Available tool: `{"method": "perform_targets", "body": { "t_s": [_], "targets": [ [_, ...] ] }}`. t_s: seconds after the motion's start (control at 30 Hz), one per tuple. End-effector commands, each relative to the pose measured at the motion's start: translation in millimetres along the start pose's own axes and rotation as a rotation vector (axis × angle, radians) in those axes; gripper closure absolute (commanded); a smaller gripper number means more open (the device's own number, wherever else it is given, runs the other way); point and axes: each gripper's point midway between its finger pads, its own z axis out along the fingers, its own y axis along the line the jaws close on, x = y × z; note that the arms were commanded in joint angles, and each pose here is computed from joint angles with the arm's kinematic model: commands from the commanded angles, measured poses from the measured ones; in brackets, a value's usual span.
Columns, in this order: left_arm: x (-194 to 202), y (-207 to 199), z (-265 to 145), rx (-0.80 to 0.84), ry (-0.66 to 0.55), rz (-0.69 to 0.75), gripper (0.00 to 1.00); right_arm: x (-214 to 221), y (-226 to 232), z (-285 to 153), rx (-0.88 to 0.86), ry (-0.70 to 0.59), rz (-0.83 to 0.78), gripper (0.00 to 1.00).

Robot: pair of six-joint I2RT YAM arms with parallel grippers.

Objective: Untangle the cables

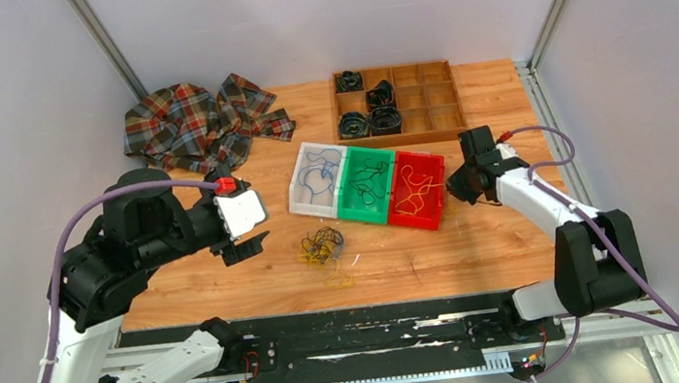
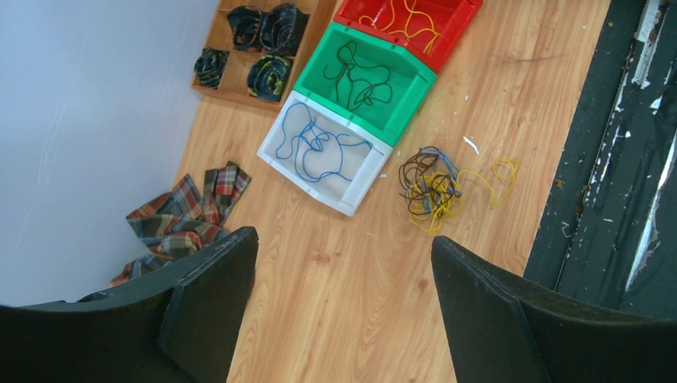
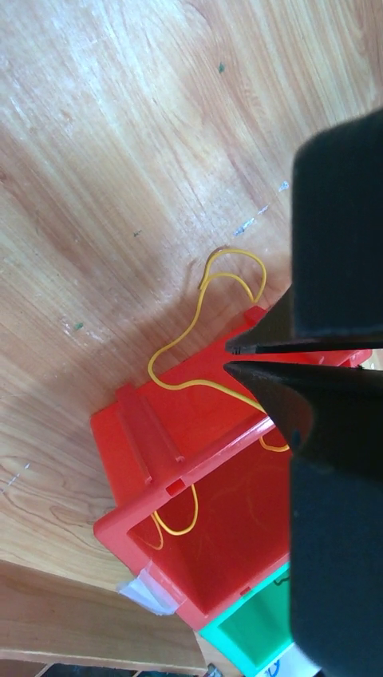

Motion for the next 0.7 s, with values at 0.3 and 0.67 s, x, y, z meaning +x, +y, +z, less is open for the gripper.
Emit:
{"method": "perform_targets", "body": {
  "t_s": [0.3,0.67],
  "targets": [
    [-1,1,-2,-0.012,-0.008,0.01,0.16,-37,15,-44,-0.074,-0.164,-0.026,1.0],
    [-2,1,-3,-0.011,-0.011,0.011,0.16,-26,17,-23,-0.031,-0.084,0.0,0.54]
  ]
}}
